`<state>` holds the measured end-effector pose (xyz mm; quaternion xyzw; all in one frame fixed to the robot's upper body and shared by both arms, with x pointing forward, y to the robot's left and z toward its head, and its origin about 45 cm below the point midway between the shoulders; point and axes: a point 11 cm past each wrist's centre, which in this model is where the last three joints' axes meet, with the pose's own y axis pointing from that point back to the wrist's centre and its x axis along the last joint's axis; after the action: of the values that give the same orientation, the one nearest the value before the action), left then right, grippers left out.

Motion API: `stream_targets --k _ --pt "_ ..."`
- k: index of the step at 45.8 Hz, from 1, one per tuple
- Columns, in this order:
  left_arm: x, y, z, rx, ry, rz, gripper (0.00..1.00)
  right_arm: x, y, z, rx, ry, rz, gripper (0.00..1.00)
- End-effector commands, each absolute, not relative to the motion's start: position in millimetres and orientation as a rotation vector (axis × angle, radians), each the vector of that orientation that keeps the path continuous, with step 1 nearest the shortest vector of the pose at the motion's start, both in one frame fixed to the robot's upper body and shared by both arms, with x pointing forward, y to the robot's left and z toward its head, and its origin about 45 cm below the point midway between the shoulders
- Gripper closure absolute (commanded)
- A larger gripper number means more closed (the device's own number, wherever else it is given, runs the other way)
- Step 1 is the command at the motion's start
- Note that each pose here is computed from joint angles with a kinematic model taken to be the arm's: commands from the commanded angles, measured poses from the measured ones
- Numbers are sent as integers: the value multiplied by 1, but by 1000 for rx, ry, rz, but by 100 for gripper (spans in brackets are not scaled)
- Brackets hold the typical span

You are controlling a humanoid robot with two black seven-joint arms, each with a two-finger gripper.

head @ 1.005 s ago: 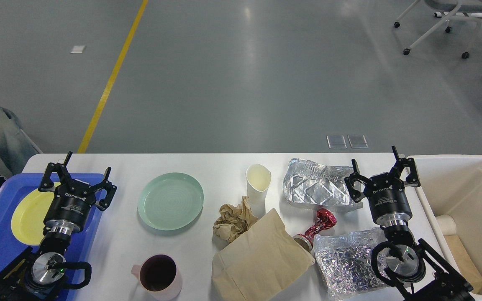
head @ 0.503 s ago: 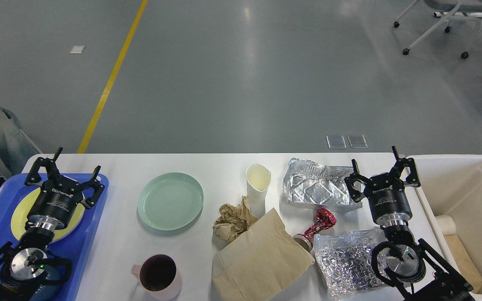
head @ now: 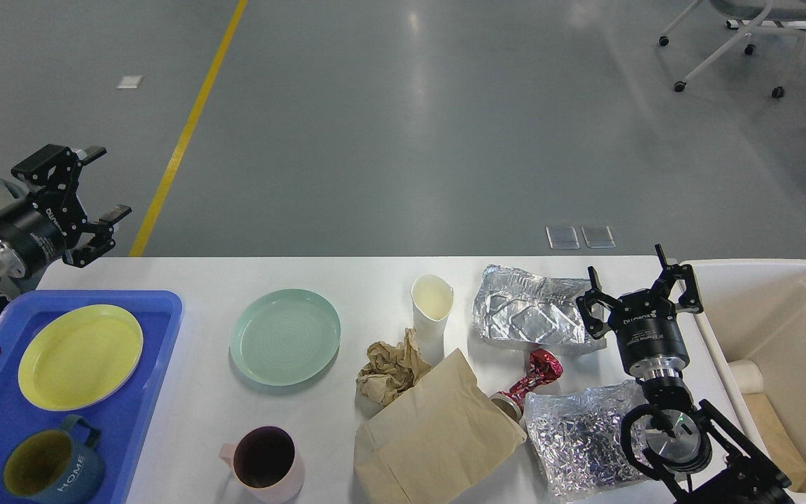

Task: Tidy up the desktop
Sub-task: 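Lift the left gripper up and away from the blue tray, then move the left gripper over the white mug with dark interior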

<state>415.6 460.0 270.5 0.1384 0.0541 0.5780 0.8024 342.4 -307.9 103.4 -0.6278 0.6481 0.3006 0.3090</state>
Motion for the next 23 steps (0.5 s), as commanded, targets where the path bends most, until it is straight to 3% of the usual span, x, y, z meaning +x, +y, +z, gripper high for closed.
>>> stream_targets --k 1,12,23 --pt "421 457 295 490 48 1115 4 342 -308 103 -1659 1713 794 0" --pt "436 419 337 923 -57 804 3 342 -308 103 -1659 1713 794 0" --pt "417 323 338 1069 8 397 3 342 -308 103 -1659 1713 794 0"
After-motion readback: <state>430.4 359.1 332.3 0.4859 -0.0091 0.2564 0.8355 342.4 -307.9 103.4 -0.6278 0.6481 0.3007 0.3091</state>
